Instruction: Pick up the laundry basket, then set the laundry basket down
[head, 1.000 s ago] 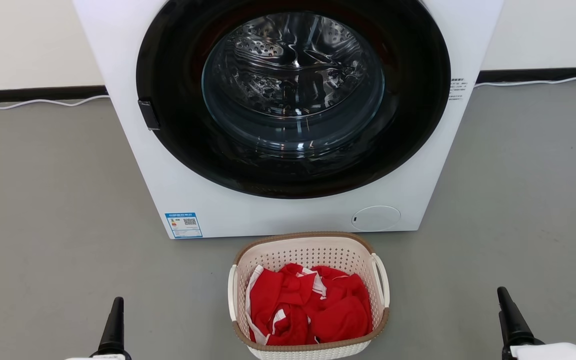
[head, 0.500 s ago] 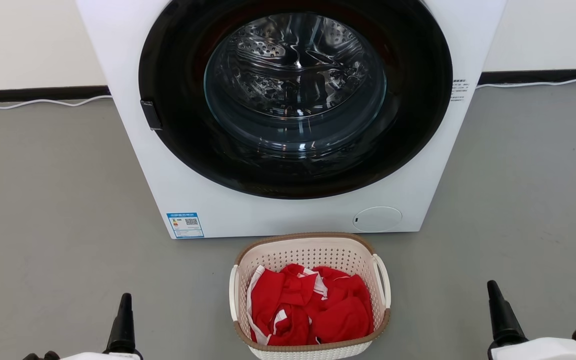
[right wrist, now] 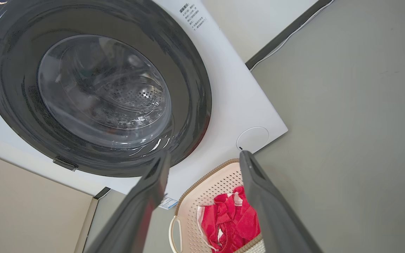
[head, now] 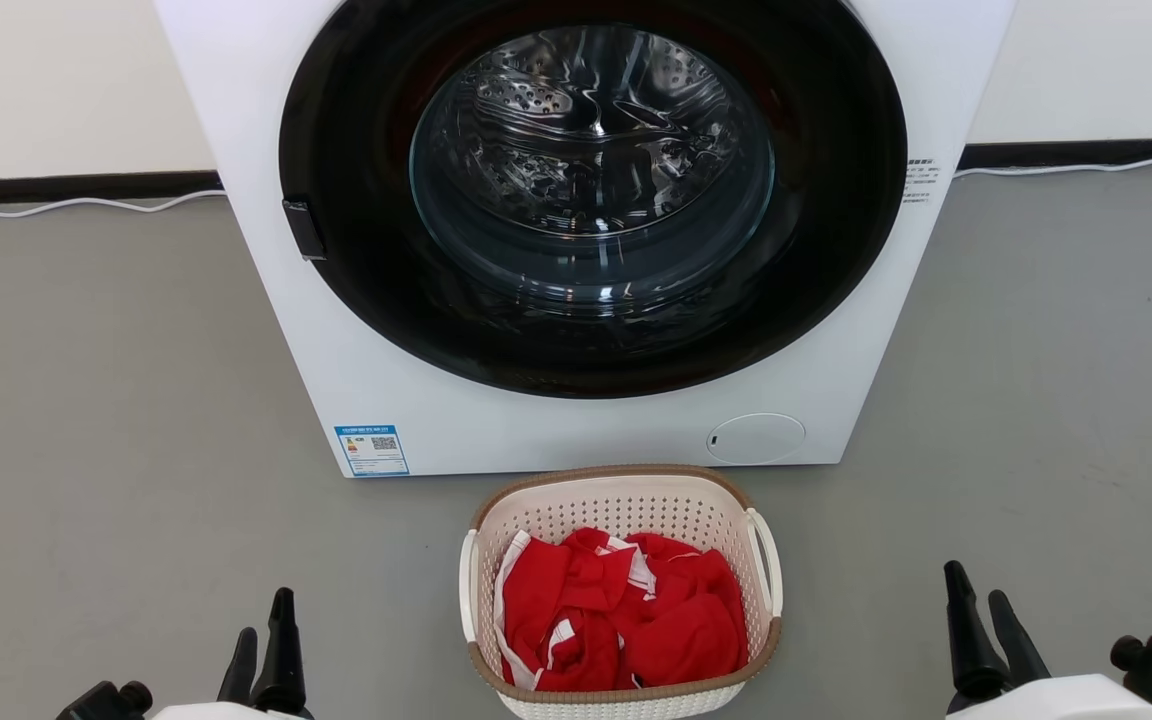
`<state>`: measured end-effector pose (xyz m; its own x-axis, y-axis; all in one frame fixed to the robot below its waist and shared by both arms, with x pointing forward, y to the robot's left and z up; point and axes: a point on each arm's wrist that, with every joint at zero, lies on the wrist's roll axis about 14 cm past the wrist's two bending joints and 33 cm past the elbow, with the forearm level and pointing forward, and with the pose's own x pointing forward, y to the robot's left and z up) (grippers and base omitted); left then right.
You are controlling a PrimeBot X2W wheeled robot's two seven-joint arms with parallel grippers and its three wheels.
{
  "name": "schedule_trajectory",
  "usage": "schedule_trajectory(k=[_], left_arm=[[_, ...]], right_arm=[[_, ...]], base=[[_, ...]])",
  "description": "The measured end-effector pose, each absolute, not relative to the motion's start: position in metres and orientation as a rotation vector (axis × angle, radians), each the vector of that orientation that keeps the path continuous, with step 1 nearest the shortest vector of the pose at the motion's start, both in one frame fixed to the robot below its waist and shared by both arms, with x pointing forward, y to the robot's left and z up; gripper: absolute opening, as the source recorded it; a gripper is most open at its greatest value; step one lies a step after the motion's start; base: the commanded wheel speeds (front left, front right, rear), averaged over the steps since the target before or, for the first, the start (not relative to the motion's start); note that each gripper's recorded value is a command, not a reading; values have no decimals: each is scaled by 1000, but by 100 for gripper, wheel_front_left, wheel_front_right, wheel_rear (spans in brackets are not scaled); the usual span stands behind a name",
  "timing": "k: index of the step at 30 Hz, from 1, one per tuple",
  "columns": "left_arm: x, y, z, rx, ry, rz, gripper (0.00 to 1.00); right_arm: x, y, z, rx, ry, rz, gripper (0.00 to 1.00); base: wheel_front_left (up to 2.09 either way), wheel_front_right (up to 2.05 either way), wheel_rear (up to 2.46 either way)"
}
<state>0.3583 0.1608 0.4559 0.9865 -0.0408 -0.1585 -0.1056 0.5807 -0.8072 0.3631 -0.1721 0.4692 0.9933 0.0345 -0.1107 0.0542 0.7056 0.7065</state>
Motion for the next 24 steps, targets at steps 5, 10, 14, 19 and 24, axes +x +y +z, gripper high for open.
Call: schedule_trajectory(k=[5,10,14,19,24], left_arm=[[358,158,456,-897,163,27,100],[357,158,458,-843,156,19,100],[357,157,459,-799,149,12,100],[357,156,461,-737,139,-1,100],[356,155,464,-665,125,-16,100]], right_arm=[[363,-168,468,717,126,8,100],[363,-162,469,657,121,29,100],[363,-158,470,607,116,46,100],[363,-154,472,548,110,68,100],[363,-150,474,486,102,89,100]], base=[[0,0,0],[0,0,0],[0,0,0],[0,0,0],[0,0,0]])
